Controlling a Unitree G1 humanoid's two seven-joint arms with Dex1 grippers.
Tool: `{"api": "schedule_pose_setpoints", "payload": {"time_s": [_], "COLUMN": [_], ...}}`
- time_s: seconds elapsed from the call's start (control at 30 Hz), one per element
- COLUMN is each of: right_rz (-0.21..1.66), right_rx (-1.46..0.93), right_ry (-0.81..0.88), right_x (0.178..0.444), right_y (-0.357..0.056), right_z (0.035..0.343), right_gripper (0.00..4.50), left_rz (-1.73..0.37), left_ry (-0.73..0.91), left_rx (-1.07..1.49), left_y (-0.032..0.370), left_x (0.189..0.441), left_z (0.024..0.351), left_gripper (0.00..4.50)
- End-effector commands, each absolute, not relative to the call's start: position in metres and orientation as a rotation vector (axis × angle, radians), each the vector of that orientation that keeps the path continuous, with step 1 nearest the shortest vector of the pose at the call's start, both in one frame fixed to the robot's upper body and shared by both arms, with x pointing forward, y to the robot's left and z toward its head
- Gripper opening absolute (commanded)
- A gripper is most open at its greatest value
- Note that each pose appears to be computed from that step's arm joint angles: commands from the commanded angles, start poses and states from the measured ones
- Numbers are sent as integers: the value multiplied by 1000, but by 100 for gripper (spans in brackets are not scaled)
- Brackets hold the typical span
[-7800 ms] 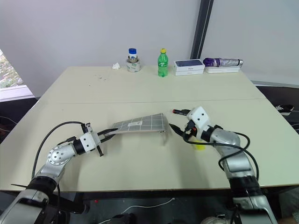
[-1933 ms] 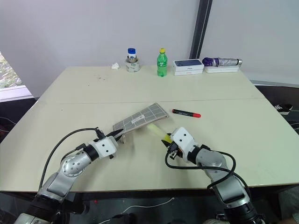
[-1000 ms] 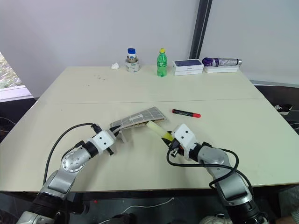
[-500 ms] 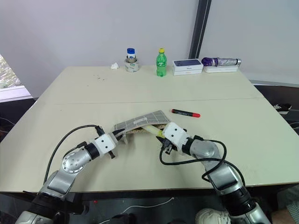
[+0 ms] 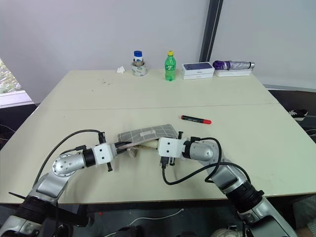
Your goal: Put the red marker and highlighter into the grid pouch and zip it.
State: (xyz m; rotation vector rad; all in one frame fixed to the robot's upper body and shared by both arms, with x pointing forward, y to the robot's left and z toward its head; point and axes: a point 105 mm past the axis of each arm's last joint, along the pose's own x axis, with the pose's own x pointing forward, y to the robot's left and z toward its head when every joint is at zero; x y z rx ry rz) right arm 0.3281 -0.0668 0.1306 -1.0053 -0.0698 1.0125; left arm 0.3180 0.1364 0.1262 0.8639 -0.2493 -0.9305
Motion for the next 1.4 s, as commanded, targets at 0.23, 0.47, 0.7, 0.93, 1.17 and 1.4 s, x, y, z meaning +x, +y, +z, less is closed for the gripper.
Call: {"api": "schedule_pose_setpoints", "payload": {"time_s": [0.23,0.47,0.7,0.93,1.17,1.4], "right_rz": [990,1022,1039,1179,737,493], "right_rx": [-921,-867,-722,-410,-114,-428], "right_ry": [-104,-64,5,54,-34,-14], "right_x": [335,330,314,268,318,384], "right_y": [-54,-58,-70,-92,-160,-207], "right_z": [151,148,152,161,169,155], "right_gripper": [93,279,447,447,447,447], "left_rz": [-961,-926,-841,-726,-652,-690], "left_ry": [-361,-353,-313,-284,-301,-315], "left_rx": [876,852,817,870,870,856], "left_y": [131,134,144,161,163,147], "left_x": [312,315,326,338,340,333], "left_z": [142,142,143,143,150,143], "left_gripper": [0,0,0,0,0,0]}}
